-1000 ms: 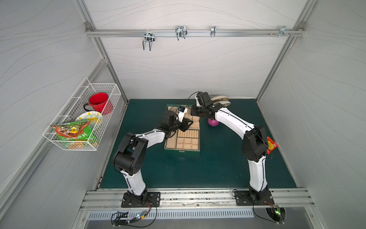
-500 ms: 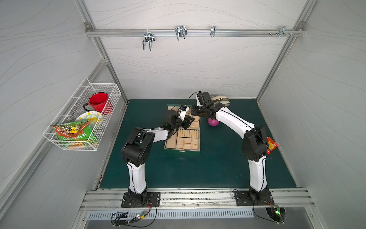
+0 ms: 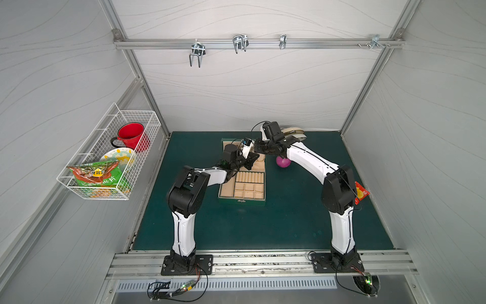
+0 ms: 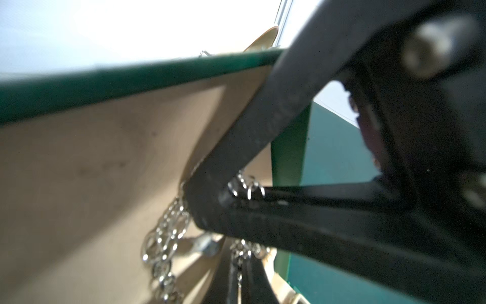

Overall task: Put jewelry chain into jewelry box
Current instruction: Adjust the necklace at the jewelry box clasp.

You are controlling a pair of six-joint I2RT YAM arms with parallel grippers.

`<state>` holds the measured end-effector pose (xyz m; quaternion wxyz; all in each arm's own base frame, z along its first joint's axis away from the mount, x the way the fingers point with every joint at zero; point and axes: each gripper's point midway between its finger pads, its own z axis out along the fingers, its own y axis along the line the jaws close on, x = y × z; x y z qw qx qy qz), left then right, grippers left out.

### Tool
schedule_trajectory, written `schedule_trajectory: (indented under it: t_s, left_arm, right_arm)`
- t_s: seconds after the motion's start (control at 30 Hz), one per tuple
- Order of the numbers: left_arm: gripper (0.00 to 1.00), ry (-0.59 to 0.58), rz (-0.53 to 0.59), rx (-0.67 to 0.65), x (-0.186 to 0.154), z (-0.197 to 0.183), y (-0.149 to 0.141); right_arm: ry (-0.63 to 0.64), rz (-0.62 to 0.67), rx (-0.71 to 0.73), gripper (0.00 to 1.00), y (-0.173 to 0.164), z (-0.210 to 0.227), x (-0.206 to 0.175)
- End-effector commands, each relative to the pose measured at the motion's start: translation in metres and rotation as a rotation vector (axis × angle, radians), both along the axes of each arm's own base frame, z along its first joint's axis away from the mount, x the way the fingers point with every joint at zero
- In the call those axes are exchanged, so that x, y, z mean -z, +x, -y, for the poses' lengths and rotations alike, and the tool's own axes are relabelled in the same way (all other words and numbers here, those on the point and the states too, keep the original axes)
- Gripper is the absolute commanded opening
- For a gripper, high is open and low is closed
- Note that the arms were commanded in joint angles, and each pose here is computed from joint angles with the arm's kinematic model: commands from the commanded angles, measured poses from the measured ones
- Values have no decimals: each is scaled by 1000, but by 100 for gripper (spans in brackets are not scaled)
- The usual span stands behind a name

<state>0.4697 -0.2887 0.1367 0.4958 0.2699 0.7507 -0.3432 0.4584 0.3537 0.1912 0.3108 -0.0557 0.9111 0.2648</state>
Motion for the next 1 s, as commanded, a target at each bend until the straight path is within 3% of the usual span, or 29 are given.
schedule_trajectory:
  t_s: [0.0, 0.2, 0.43, 0.57, 0.73, 0.97]
  left_arm:
    - [0, -11, 40, -26, -29, -4, -2]
    - [0, 71, -184, -15, -28, -10, -18]
    - [1, -36, -356, 18, -38, -13, -26]
    - [2, -8, -398, -7, -25, -16, -22]
    - [2, -9, -410, -38, -15, -19, -13]
    - [2, -4, -405, -51, -9, -19, -8]
  right_arm:
    - [12, 33, 7, 0, 5, 4, -12]
    - [-16, 45, 6, 0, 8, 6, -7]
    - [-15, 45, -2, 0, 7, 5, -6]
    - [-16, 42, -6, 1, 6, 5, -5]
    - [-12, 49, -14, 14, 5, 4, -8]
    - [3, 65, -17, 18, 3, 5, -18]
